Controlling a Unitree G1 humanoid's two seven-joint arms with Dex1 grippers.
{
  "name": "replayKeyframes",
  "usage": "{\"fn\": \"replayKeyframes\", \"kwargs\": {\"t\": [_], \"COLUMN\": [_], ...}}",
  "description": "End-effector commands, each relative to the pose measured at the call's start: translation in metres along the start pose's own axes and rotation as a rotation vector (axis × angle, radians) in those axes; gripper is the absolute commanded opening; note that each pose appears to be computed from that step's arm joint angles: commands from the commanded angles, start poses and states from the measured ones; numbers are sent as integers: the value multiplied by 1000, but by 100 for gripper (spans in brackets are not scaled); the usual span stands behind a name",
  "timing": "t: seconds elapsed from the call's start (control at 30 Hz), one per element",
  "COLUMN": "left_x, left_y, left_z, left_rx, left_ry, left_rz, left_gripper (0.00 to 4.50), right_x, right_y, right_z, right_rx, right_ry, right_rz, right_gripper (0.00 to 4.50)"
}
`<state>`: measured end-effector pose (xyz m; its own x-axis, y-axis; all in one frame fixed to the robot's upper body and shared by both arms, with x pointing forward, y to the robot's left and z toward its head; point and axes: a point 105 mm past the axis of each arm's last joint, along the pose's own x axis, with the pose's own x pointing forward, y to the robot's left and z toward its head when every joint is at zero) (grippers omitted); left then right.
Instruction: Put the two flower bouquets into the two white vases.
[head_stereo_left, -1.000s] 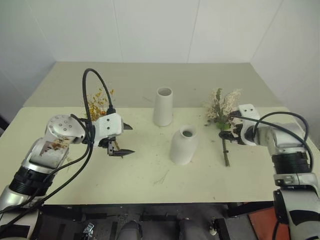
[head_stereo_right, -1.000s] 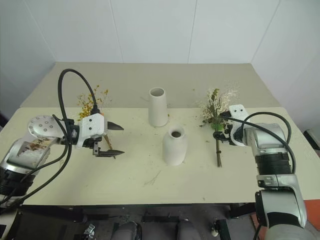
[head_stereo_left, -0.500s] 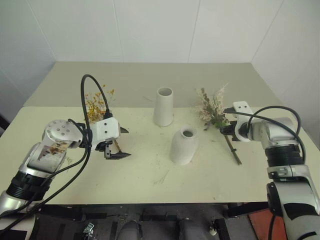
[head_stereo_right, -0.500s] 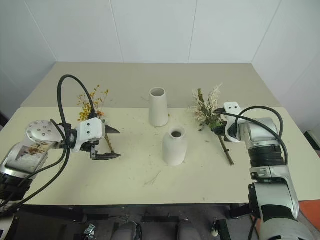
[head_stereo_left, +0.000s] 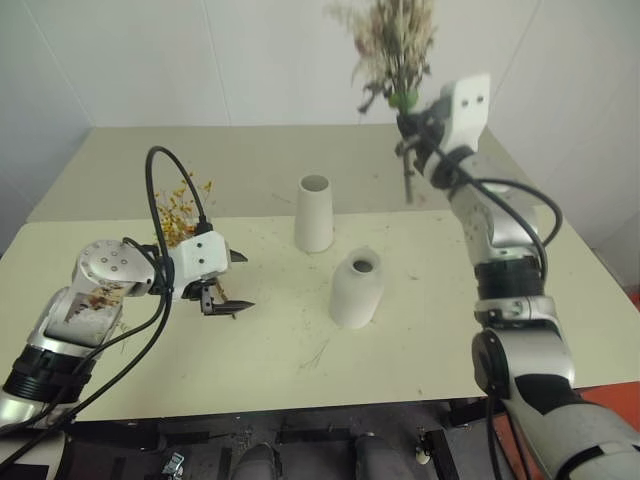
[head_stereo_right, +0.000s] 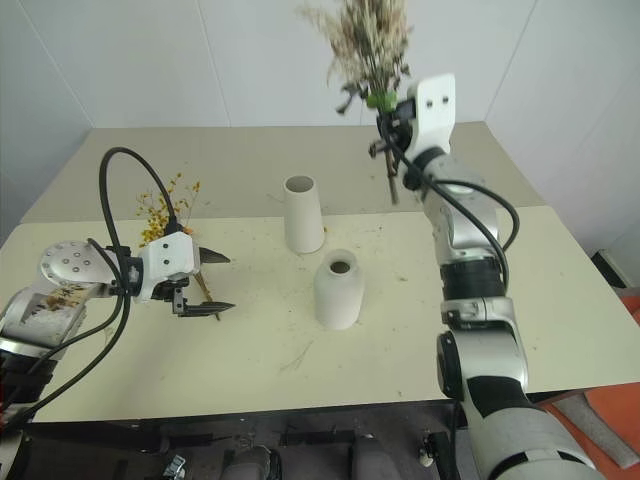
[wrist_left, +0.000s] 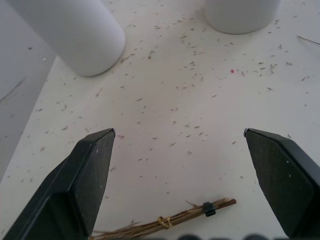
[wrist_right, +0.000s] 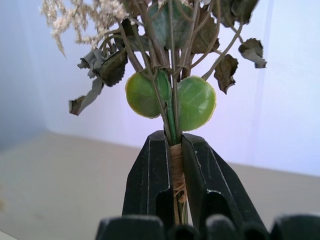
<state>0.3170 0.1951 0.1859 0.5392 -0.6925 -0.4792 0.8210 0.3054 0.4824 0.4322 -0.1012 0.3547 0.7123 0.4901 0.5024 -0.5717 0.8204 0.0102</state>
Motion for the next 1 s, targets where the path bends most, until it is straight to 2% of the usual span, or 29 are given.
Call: {"fn": "replayKeyframes", "kwargs": {"t": [0.03,0.13,0.4,0.7,1.0], "left_x": [-21,-31,-50,-55,-55], "left_y": [10,9,11,2,2], "left_z": [8,0,2,1,3], "left_rx": [7,-18,-38,-54,-52], "left_ry": [-26,3,17,46,56], "left_rz": [71,96,157,163,151], "left_gripper": [450,450,450,450,450], "right_x": [7,16,30,32,29], "right_y": [9,18,43,35,31], "right_z": [27,22,-5,-9,-26], "right_rx": [163,291,324,294,205], "right_ry": [-179,-219,-187,-189,-171], "right_rz": [134,215,280,204,102], "right_gripper": [17,17,17,17,17]}}
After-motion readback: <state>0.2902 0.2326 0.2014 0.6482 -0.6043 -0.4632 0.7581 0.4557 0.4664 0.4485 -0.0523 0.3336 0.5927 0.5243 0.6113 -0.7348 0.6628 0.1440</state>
